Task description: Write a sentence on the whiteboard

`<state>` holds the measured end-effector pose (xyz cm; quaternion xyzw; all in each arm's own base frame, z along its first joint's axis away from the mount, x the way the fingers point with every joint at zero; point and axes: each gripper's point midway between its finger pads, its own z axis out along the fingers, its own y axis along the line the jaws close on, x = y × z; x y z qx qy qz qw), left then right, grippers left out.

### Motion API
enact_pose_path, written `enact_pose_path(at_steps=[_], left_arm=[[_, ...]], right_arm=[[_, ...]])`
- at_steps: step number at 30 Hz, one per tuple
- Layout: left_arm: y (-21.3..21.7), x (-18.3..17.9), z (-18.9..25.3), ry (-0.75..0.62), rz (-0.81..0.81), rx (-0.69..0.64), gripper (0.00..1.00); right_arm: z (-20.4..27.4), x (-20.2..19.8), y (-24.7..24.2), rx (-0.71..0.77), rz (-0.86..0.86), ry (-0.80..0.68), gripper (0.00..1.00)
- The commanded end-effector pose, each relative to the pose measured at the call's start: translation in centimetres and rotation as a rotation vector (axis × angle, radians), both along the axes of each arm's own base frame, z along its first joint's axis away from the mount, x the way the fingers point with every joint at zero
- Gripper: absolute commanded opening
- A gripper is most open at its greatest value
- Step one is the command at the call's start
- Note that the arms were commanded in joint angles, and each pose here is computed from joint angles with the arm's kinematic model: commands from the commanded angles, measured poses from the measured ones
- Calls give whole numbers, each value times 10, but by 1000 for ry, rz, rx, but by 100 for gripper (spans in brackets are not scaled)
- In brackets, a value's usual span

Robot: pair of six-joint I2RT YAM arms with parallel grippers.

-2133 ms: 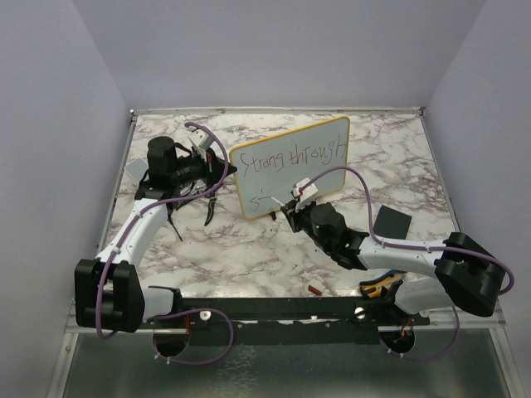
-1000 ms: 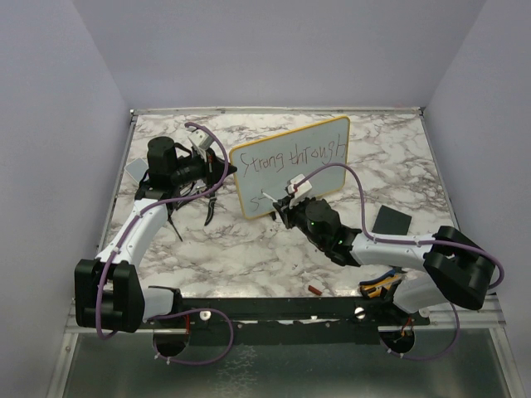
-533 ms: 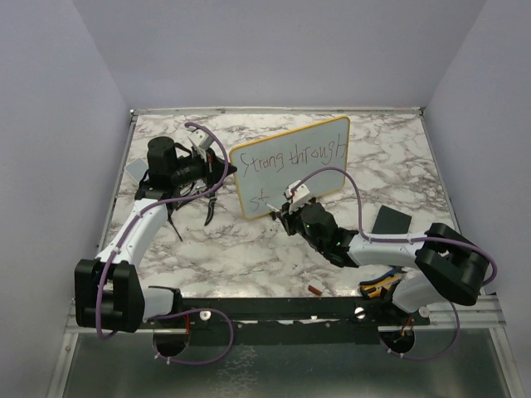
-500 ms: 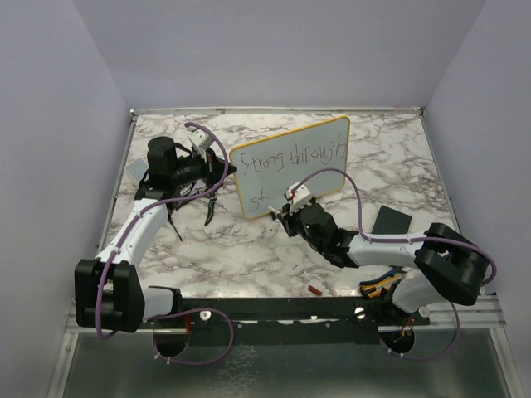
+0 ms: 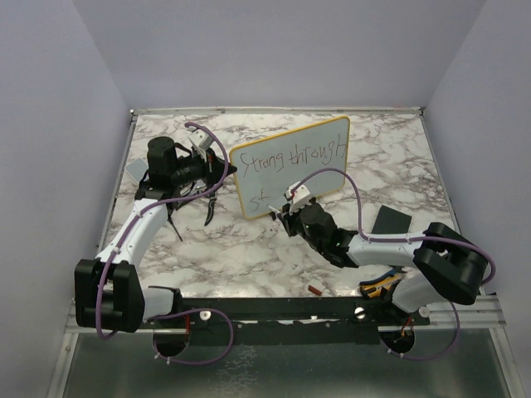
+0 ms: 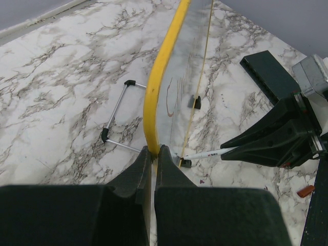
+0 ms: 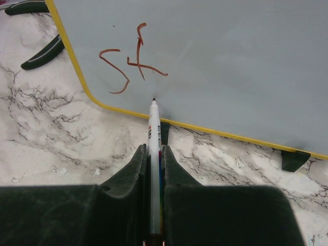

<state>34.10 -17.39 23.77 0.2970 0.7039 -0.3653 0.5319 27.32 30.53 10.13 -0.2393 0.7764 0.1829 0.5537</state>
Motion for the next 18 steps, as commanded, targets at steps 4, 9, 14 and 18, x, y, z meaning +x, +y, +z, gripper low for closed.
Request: enact_pose_path(at_steps=[4,9,14,18], left_arm=[[4,2,1,-39,19,19,0],[4,2,1,-39,21,19,0],[4,1,1,-39,20,19,0],[4,1,1,-40,20,19,0]], right_arm=[[23,4,6,50,12,-56,1],[29,11,7,50,-12,-83,1],[35,14,13,56,1,-102,1],[42,17,14,68,-2,-124,1]])
